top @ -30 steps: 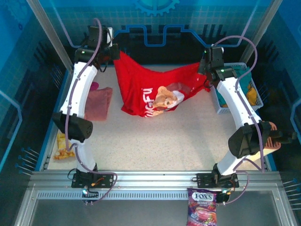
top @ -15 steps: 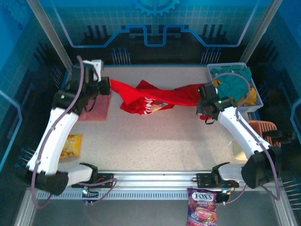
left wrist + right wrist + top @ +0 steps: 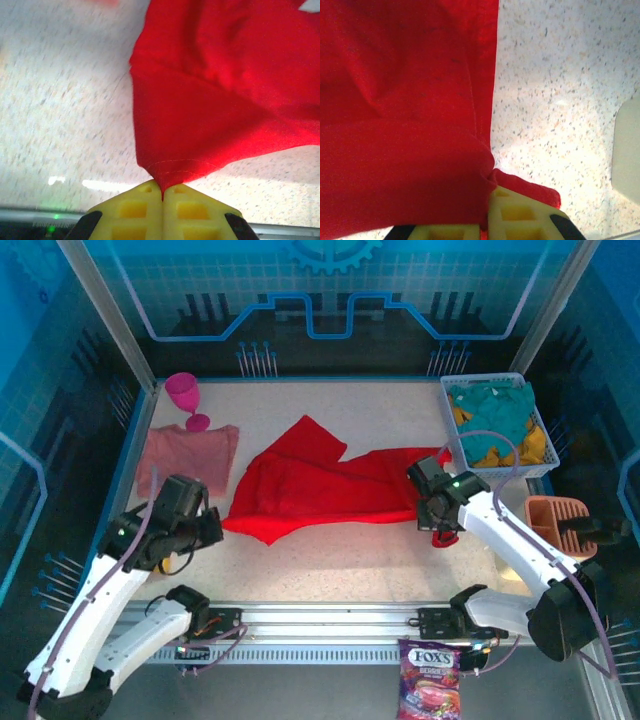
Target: Fold and stack the t-shirts
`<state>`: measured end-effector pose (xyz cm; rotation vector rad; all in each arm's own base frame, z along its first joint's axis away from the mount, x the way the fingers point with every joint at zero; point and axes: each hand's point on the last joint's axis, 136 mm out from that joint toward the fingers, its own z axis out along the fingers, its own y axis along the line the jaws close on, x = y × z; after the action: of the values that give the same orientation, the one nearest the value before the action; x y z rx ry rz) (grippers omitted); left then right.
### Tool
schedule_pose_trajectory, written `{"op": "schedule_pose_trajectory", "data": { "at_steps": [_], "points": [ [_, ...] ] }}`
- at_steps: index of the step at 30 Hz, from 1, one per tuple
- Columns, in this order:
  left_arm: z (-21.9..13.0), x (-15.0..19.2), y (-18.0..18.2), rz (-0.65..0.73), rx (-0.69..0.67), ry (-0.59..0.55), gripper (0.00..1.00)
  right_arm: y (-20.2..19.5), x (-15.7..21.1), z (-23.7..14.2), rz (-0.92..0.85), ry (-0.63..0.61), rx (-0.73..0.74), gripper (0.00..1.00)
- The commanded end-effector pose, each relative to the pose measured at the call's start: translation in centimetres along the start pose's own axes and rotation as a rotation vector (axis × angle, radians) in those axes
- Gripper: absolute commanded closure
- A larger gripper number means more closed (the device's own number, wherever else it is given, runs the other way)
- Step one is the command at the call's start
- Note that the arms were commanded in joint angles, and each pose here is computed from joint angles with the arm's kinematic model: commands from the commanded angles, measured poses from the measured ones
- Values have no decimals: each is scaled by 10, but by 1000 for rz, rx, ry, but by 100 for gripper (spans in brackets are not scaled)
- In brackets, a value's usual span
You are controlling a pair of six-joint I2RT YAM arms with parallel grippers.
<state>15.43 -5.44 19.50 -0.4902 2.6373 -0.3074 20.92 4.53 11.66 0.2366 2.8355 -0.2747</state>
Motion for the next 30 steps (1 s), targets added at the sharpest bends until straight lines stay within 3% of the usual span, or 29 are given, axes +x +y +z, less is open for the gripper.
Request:
{"op": "schedule_pose_trajectory", "data": {
  "at_steps": [1, 2, 3, 4, 6, 8, 9, 11, 14, 20, 24, 30],
  "points": [
    [4, 34, 23, -102, -73, 113, 98, -6, 13, -4, 22, 41, 28, 81],
    [7, 40, 26, -107, -83, 137, 88, -6, 13, -4, 20, 42, 25, 69],
    [11, 46, 29, -111, -97, 162, 71, -4, 12, -4, 15, 42, 20, 49],
    [13, 52, 31, -111, -105, 188, 65, -5, 11, -6, 14, 38, 19, 40],
    [11, 58, 32, -105, -106, 215, 54, -6, 6, -12, 18, 7, 8, 35],
    [1, 55, 31, -85, -106, 207, 37, -5, -4, -20, 30, -51, -29, 13],
    [-7, 48, 27, -67, -90, 186, 33, -3, -11, -25, 39, -84, -58, 9],
    [-15, 25, 8, -20, -30, 114, 29, 6, -32, -30, 53, -133, -121, 7],
    [-10, -22, -50, 77, 113, 37, 27, 26, -65, -30, 89, -156, -216, 7],
    [36, -107, -162, 213, 327, -63, 31, 58, -107, -14, 76, -140, -313, 6],
    [80, -154, -204, 284, 347, -78, 33, 69, -85, 3, 59, -38, -323, 9],
    [156, -200, -241, 263, 396, -11, 40, 88, -33, 25, -7, 65, -365, 21]
  ]
}}
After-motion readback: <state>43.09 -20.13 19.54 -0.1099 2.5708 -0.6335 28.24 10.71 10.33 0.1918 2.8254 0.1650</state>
